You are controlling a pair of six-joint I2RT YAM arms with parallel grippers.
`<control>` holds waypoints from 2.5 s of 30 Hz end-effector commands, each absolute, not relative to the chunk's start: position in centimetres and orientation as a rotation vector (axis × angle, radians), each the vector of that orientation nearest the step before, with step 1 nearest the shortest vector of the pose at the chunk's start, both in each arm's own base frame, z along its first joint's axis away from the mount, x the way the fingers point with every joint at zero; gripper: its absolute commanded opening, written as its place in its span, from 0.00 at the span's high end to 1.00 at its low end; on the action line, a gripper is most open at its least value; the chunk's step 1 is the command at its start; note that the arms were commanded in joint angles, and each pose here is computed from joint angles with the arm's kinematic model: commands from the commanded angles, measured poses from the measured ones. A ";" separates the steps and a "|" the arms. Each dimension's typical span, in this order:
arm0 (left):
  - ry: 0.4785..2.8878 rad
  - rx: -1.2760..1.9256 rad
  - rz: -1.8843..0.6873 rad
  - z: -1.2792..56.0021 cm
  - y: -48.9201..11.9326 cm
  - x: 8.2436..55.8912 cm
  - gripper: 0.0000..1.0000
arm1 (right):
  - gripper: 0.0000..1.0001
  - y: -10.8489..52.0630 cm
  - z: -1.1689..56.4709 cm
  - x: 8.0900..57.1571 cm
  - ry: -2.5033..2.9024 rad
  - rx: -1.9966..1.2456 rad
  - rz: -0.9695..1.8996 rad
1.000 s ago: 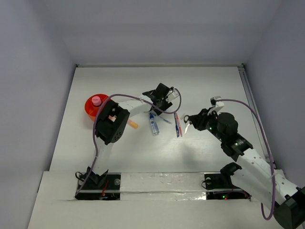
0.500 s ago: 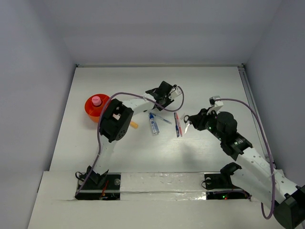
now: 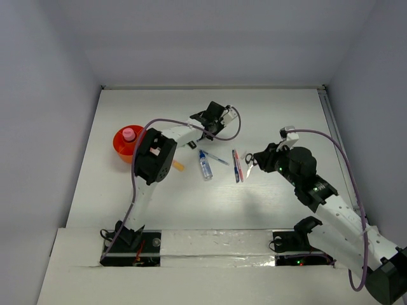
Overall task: Sort the stationery into containers
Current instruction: Move the pen to the center of the board, then pick up the pen from the center of the board.
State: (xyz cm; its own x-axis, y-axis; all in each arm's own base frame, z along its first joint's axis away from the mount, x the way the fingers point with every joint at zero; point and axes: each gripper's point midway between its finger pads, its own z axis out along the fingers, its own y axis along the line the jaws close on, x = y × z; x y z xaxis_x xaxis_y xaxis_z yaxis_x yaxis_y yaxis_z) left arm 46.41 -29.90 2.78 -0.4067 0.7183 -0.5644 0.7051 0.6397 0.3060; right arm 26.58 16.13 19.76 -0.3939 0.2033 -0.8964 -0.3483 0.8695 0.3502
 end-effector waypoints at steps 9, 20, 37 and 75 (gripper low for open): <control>2.276 0.988 -0.031 3.2 -30.0 46.2 0.47 | 0.69 16.4 22.2 27.4 1.829 -0.130 0.583; 2.406 1.057 -0.052 0.3 -27.8 43.5 0.57 | 0.69 16.8 22.5 27.4 1.812 -0.143 0.606; 2.553 1.134 -0.151 -3.0 -26.2 39.5 0.69 | 0.69 16.4 22.3 27.3 1.821 -0.104 0.606; 1.989 0.496 -0.608 19.9 -29.3 42.8 1.00 | 0.76 17.5 17.6 30.5 2.026 0.034 0.553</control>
State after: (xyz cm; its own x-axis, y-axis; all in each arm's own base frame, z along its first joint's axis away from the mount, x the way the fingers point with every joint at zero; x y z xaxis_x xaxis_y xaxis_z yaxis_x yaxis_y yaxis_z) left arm 42.10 -28.05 9.89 -0.5742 0.3896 -0.7201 0.6291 0.7728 -0.0835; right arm 28.94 16.45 15.58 -0.5422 0.2410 -0.8050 -0.1727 0.9056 0.3875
